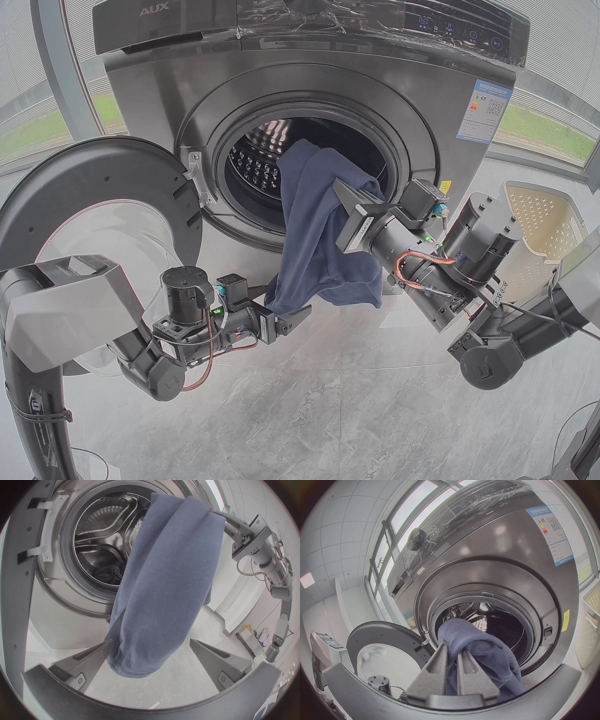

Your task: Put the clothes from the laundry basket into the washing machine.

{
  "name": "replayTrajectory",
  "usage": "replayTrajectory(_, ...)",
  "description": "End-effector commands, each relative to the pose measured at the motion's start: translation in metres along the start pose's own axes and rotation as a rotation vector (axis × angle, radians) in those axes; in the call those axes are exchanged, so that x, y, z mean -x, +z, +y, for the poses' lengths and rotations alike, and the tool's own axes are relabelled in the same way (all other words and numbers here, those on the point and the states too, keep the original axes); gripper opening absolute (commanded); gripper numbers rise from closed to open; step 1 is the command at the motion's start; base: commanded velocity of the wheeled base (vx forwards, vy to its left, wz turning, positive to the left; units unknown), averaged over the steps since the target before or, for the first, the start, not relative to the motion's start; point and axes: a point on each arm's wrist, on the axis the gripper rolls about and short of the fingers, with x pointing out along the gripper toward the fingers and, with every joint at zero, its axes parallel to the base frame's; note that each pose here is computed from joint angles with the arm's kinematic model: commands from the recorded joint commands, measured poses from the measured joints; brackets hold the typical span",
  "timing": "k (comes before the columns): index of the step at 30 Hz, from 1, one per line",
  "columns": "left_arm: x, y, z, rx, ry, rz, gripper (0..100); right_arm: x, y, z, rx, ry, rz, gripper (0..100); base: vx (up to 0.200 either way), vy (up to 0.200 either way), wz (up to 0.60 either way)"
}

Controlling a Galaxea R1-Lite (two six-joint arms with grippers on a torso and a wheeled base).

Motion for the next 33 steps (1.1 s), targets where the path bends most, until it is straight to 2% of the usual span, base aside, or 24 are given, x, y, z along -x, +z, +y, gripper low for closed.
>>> replayTrajectory(1, -0.008, -0.006, -0.002, 0.000, -0.001, 0.007, 100, 0.000, 0.000, 0.000, -0.001, 0.000, 0.000, 0, 0.000, 0.000, 0.00)
replayTrajectory(3, -0.010, -0.008, -0.002, 0.001, 0.003, 0.009, 100, 0.000, 0.000, 0.000, -0.001, 0.000, 0.000, 0, 0.000, 0.000, 0.00)
replayTrajectory(4, -0.012, -0.009, -0.001, -0.001, 0.004, 0.004, 0, 0.000, 0.000, 0.000, -0.001, 0.000, 0.000, 0, 0.000, 0.000, 0.00)
replayTrajectory(11, -0.018, -0.008, -0.001, -0.011, 0.021, -0.035, 0, 0.000, -0.001, -0.001, -0.001, -0.002, 0.002, 0, 0.000, 0.000, 0.00)
replayTrajectory(17, -0.010, -0.013, -0.014, -0.015, 0.009, -0.041, 0, 0.000, -0.003, -0.003, 0.000, -0.009, 0.008, 0, 0.000, 0.000, 0.00)
replayTrajectory(21, 0.001, -0.007, -0.021, -0.024, -0.003, -0.063, 0, -0.001, -0.004, -0.004, 0.001, -0.012, 0.008, 0, 0.000, 0.000, 0.00)
replayTrajectory(22, 0.014, 0.002, -0.026, -0.031, -0.014, -0.082, 0, -0.001, -0.004, -0.005, 0.003, -0.013, 0.010, 0, 0.000, 0.000, 0.00)
replayTrajectory(27, 0.045, 0.020, -0.046, -0.045, -0.053, -0.113, 0, 0.005, -0.011, -0.007, 0.008, -0.016, 0.043, 0, 0.000, 0.000, 0.00)
replayTrajectory(30, 0.062, 0.021, -0.058, -0.047, -0.093, -0.109, 0, 0.010, -0.016, -0.008, 0.008, -0.017, 0.063, 0, 0.000, 0.000, 0.00)
replayTrajectory(32, 0.067, 0.021, -0.061, -0.048, -0.106, -0.106, 0, 0.012, -0.018, -0.008, 0.008, -0.015, 0.066, 0, 0.000, 0.000, 0.00)
replayTrajectory(33, 0.075, 0.019, -0.068, -0.049, -0.129, -0.101, 0, 0.016, -0.020, -0.009, 0.011, -0.008, 0.071, 0, 0.000, 0.000, 0.00)
